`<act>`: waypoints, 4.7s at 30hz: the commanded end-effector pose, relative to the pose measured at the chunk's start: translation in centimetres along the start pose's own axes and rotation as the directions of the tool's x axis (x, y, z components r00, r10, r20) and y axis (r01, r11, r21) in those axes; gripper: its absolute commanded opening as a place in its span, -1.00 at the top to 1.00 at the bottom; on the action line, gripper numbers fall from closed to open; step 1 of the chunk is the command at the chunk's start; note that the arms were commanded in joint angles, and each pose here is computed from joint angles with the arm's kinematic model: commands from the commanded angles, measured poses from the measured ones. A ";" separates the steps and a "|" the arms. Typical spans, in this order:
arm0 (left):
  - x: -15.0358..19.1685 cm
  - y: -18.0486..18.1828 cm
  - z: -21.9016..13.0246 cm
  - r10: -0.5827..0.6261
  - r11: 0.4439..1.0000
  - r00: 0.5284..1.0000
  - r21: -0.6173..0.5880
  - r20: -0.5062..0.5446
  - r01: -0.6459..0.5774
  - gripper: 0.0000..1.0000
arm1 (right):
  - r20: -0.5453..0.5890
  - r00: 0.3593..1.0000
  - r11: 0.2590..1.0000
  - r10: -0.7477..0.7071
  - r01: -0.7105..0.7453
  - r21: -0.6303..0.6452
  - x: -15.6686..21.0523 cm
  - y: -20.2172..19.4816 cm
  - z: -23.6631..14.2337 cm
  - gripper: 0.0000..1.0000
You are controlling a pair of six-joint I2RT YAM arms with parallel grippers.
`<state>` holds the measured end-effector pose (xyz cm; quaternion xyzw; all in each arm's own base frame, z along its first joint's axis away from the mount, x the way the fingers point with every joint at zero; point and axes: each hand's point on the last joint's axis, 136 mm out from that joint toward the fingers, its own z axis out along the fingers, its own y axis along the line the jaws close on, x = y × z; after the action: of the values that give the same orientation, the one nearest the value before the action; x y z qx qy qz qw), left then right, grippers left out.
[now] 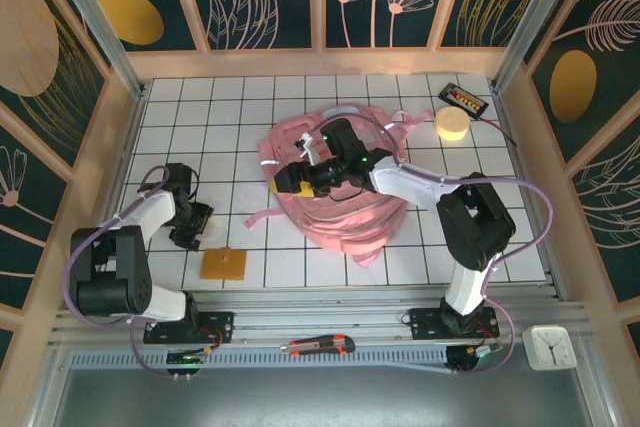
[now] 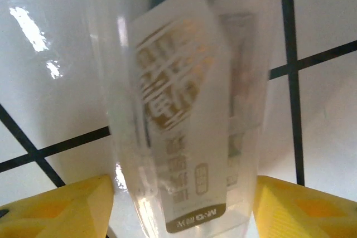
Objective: Pack the student bag
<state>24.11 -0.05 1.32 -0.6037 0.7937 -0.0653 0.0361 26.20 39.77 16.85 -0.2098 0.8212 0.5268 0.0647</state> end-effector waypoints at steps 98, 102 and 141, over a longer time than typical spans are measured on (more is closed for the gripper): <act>22.9 -14.4 -15.7 0.911 0.012 0.104 0.228 0.398 -0.974 -0.75 | 0.394 0.855 0.479 0.339 -0.517 0.710 -0.3 -11.4 -16.7 -0.79; 22.5 -14.5 -15.4 0.908 0.017 0.116 0.241 0.402 -0.970 -0.75 | 0.364 0.863 0.471 0.350 -0.498 0.728 -0.8 -11.4 -14.7 -0.77; 20.2 -12.2 -15.4 0.900 0.015 0.122 0.250 0.418 -0.968 -0.77 | 0.376 0.847 0.617 0.375 -0.531 0.581 -1.9 -9.8 -12.9 0.01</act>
<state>28.22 -22.10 17.89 0.0992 0.9445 -0.1717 0.2619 33.56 24.72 14.16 0.1066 0.9729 0.1848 0.0887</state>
